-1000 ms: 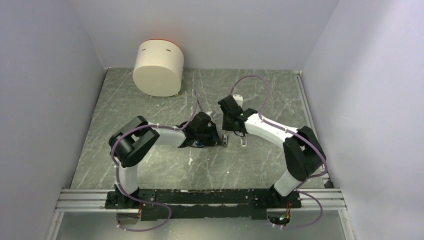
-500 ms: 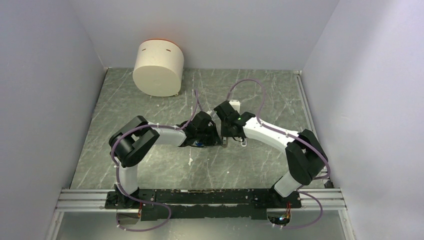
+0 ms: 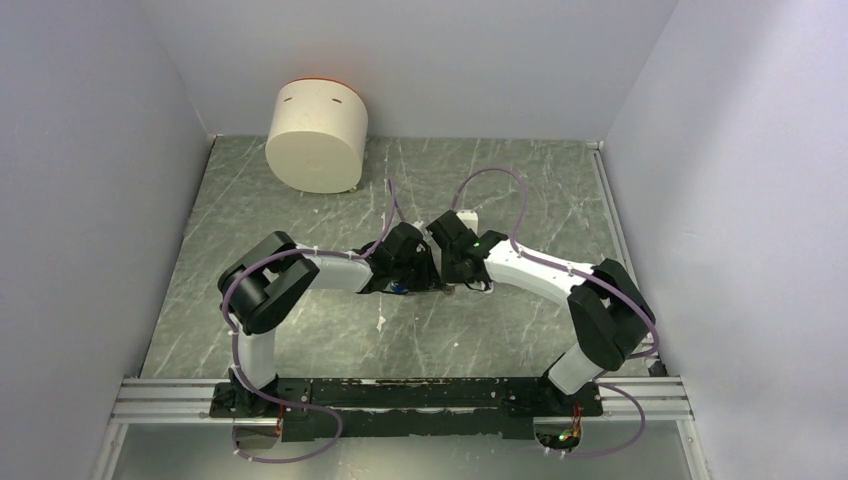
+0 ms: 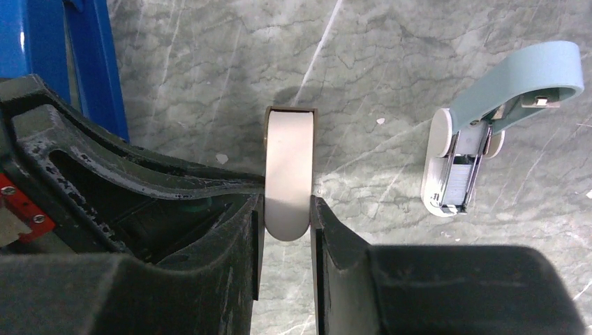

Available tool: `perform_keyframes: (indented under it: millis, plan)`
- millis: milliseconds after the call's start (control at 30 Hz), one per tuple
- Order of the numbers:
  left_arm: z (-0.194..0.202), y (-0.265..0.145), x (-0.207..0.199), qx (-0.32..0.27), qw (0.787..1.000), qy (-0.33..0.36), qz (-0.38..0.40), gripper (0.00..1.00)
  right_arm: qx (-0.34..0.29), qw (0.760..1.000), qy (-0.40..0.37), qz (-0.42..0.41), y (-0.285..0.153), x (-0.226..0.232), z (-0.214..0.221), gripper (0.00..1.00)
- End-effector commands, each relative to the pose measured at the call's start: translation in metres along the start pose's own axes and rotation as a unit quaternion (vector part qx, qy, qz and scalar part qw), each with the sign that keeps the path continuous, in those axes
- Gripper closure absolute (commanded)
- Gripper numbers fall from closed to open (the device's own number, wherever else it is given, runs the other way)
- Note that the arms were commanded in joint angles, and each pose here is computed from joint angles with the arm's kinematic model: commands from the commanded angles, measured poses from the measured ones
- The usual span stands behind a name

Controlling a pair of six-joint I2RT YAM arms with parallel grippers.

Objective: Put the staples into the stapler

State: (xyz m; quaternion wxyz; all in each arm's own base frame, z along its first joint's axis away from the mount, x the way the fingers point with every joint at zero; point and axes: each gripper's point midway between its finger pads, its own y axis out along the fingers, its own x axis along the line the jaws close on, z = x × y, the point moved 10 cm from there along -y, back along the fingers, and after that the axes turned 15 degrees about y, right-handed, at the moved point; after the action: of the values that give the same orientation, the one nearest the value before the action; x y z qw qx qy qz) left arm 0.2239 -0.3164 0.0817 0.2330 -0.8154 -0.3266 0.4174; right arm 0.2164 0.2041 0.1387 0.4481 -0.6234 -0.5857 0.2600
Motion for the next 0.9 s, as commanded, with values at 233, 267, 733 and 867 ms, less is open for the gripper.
perform_keyframes:
  millis: [233, 267, 733, 867]
  plan:
    - [0.012, -0.003, 0.017, 0.018, 0.999, 0.001, -0.035, 0.84, 0.021, 1.0, -0.005, 0.019, 0.018, -0.004, 0.017, 0.83]
    - [0.01, -0.005, 0.015, 0.013, 0.999, -0.001, -0.031, 0.84, 0.022, 0.999, -0.005, 0.022, 0.02, -0.005, 0.019, 0.83]
    - [-0.004, -0.03, 0.002, -0.035, 0.999, 0.001, -0.016, 0.83, 0.034, 0.997, -0.015, 0.069, 0.041, -0.017, 0.035, 0.83]
    - [-0.008, -0.034, -0.003, -0.036, 0.999, 0.01, -0.006, 0.82, 0.012, 0.999, -0.004, 0.047, 0.029, -0.006, 0.022, 0.8]
